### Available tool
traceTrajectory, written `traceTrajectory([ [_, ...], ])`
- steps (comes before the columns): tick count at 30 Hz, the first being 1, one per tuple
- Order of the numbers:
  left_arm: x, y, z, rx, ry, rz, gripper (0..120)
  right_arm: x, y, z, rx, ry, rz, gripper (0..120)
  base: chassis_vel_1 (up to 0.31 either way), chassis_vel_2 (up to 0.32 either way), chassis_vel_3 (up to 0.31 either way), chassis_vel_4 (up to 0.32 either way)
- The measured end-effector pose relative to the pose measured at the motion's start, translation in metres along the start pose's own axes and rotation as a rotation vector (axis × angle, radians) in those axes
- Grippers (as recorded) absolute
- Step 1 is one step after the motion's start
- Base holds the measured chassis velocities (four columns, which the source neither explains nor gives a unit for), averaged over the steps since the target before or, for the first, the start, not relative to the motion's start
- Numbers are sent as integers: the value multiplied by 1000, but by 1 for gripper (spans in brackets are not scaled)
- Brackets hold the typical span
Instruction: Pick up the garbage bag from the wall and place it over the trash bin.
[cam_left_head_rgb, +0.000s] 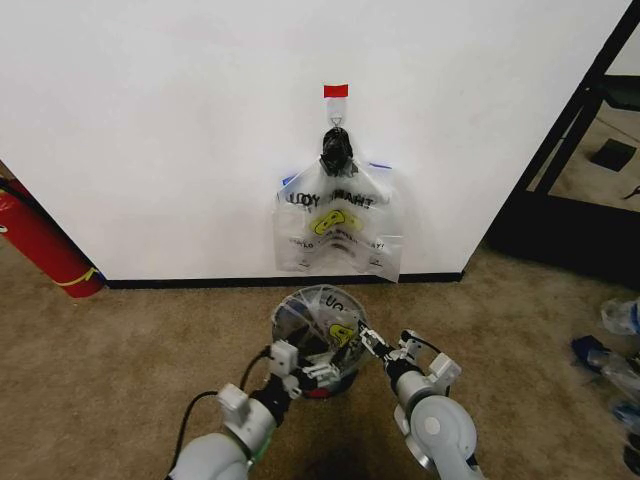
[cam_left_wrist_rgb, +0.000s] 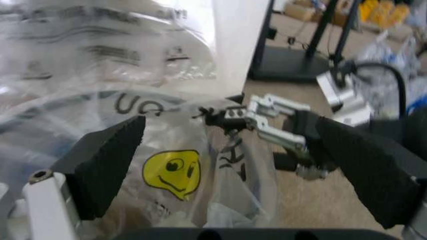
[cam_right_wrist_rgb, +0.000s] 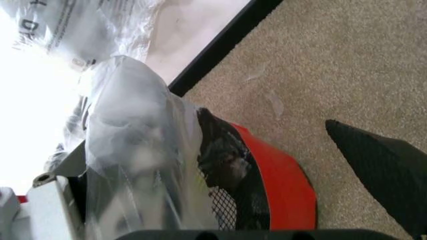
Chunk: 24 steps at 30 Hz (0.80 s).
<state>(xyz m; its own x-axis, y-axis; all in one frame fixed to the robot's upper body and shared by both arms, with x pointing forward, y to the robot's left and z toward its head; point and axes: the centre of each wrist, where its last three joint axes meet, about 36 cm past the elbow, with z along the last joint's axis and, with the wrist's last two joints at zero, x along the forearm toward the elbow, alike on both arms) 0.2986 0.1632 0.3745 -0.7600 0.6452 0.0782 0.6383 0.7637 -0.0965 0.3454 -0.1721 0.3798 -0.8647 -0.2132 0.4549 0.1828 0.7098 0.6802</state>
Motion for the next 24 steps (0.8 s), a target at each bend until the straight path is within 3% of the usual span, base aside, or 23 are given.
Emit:
traceTrajectory([
  [8,-14,5,17,-124,33,3,100,4,2,-3,-3,-10,-11,100,0,0,0,0],
  [24,-26,14,45,-123,81,-30,100,9,0,-6,-3,-9,-15,100,0,0,0,0],
])
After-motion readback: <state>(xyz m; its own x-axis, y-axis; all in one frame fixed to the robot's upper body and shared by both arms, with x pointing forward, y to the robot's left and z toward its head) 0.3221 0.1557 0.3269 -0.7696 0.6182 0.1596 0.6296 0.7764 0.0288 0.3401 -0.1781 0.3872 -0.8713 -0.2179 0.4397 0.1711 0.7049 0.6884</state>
